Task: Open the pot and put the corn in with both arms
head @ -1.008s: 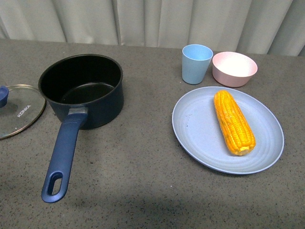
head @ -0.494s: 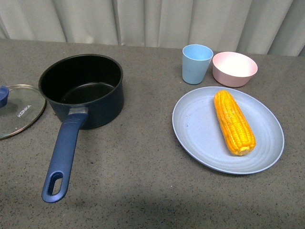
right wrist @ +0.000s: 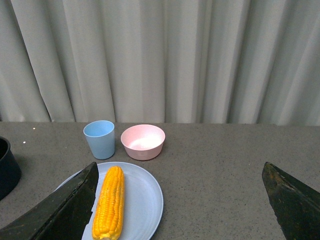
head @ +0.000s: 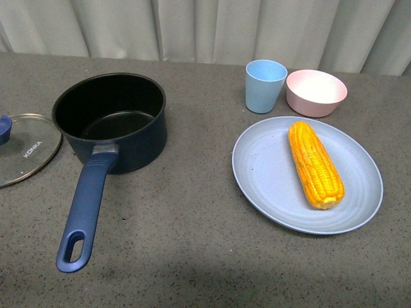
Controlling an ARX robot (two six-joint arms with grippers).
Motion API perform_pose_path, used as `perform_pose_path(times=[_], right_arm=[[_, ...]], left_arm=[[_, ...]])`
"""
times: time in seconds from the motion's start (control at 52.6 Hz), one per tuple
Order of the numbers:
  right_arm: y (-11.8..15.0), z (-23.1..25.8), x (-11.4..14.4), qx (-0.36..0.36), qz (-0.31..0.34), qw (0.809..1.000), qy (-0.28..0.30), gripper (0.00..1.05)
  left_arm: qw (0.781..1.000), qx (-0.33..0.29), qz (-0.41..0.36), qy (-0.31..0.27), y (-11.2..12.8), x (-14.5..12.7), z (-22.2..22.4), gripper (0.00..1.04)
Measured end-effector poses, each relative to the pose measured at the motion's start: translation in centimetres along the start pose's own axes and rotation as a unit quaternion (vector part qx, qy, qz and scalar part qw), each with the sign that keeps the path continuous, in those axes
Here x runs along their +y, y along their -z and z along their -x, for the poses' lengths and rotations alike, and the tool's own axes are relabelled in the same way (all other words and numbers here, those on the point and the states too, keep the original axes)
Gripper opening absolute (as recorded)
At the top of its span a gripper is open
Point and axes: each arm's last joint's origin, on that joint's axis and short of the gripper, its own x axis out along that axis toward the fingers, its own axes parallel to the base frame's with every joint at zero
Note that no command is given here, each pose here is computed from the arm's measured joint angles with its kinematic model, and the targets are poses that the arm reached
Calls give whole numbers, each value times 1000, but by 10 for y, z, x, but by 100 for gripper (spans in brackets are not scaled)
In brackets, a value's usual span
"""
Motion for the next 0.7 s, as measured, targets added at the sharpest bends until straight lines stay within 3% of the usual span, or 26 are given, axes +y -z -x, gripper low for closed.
perform_pose_path(times=[0.551,0.703], right_arm=[[0,0,0,0,0,1000,0,96],[1,0,0,24,11,1000,7,96]], left_arm=[[1000,3,0,0,3,0,16,4],[1000,3,0,0,3,0,16,28]])
